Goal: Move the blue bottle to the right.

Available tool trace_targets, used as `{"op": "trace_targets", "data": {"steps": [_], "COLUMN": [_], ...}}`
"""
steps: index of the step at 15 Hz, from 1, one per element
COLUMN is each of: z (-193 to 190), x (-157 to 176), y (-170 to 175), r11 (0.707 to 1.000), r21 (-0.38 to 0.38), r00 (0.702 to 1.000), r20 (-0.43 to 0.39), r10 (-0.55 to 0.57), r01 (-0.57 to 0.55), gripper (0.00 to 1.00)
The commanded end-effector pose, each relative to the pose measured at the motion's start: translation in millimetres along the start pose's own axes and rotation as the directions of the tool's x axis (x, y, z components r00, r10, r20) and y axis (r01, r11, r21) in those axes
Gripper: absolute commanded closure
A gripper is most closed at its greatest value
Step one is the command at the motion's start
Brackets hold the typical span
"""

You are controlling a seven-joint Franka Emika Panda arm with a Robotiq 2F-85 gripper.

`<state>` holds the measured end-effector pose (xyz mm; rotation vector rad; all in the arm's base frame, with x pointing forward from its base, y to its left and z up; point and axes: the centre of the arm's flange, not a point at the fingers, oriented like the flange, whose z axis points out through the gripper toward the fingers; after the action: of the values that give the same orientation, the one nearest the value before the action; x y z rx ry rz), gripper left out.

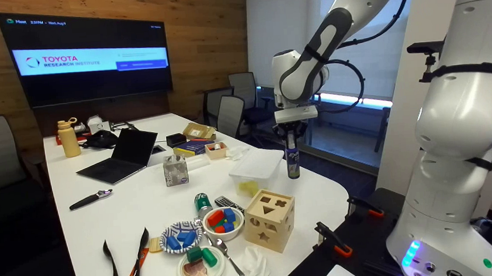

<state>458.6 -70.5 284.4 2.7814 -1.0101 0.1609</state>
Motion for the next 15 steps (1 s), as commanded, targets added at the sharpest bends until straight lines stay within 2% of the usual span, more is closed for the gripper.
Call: {"op": "trace_targets", "data": {"steps": [1,9,13,14,15], "z": [34.8,122.8,141.6,142.2,142.2], "x": [7.7,22.9,24.7,26.1,27.5], "y": [23.3,27.5,26.9,26.0,24.7], "r11": [0.999,0.989,0.987,0.987,0.987], "r21": [0.027,0.147,0.155,0.155,0.156], "r00": [0.999,0.998,0.994,0.993,0.993], "r20": [-0.002,0.065,0.111,0.116,0.119], "r10": [0.038,0.020,0.024,0.026,0.027], "r01": [-0.038,-0.030,-0.041,-0.044,-0.045], "gripper": [0.92,0.92,0.92,0.44,0.43]}}
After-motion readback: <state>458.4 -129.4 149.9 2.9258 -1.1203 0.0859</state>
